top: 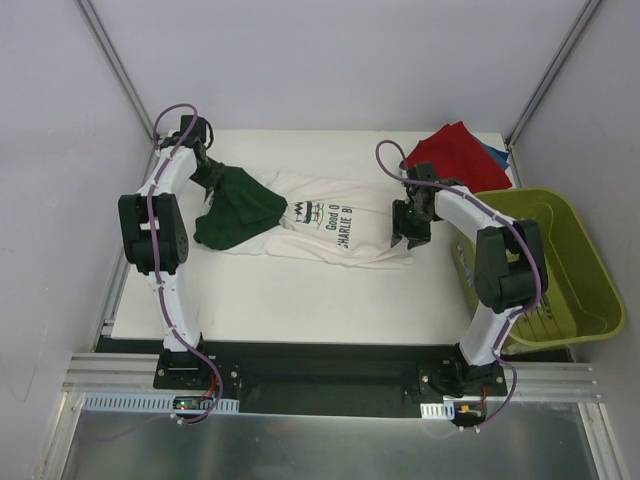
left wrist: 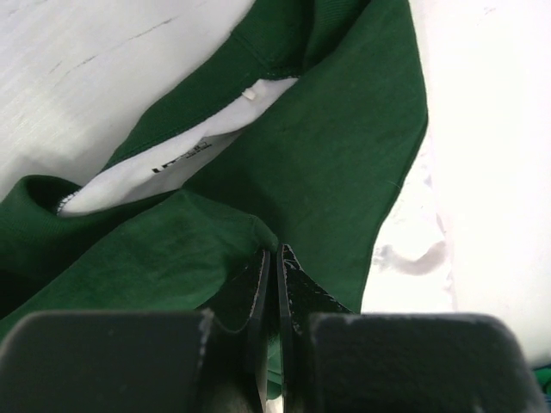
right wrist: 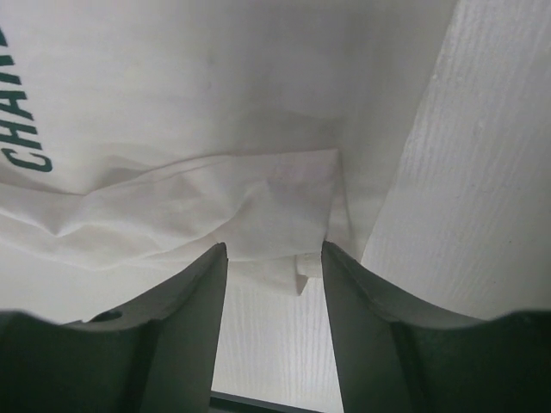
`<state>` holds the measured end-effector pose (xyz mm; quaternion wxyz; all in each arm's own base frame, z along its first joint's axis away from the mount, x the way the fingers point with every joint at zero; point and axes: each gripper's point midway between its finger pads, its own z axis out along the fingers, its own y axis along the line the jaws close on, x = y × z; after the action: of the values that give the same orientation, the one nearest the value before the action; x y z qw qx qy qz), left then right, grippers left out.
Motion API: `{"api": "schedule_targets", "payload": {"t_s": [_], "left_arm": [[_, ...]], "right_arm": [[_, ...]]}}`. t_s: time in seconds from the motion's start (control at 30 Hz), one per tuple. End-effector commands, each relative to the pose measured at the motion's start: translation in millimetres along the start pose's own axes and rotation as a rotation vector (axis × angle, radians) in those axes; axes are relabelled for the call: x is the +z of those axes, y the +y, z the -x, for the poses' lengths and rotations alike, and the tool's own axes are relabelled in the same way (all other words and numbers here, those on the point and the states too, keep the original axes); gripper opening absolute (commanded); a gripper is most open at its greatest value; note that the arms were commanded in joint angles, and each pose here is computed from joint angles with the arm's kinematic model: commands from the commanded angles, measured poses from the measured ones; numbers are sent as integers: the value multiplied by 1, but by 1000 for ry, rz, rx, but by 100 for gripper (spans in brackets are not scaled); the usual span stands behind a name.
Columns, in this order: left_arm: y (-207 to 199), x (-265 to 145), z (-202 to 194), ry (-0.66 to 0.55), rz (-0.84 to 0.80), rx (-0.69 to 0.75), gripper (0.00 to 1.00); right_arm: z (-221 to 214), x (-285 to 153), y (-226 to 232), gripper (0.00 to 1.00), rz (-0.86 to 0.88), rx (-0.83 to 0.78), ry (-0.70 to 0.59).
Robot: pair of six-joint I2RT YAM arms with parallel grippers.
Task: Fold and stack the t-shirts
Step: Fold the other side of the tshirt into a rectangle
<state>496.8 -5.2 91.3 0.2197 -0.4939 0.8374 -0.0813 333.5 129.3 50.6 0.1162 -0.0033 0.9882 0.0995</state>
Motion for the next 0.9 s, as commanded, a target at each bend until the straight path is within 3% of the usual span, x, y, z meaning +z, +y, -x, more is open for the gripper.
{"api": "schedule_targets", "payload": {"t_s": [0.0,0.2,0.3,0.43,0.67,0.7,0.77,0.8,0.87], "left_arm": [[-1,-27,14,-46,-32,3,0],[0,-27,14,-41,-31,1,0],[-1,-28,14,-38,-39,2,0],[1,-37,16,-37,-52,-6,0],[41,-75,-2,-32,-45,-31,0],[43,-97,0,-67,-76,-40,0],[71,-101,-19,-46,-47,-46,0],[74,-125,-23,-62,-100,-56,0],[112,-123,-48,-38,-54,-78,0]], "right_arm": [[1,-2,-13,52,-92,35,-1],[8,5,-4,49,-45,33,7],[12,4,7,33,13,29,-2],[12,0,10,1,30,34,-22],[-22,-36,0,1,-22,27,-30],[-29,-39,1,1,-22,20,-28],[-51,-45,-1,1,-25,14,-21],[-59,-47,0,1,-24,10,-18],[-80,-51,-2,1,-27,4,-9]]}}
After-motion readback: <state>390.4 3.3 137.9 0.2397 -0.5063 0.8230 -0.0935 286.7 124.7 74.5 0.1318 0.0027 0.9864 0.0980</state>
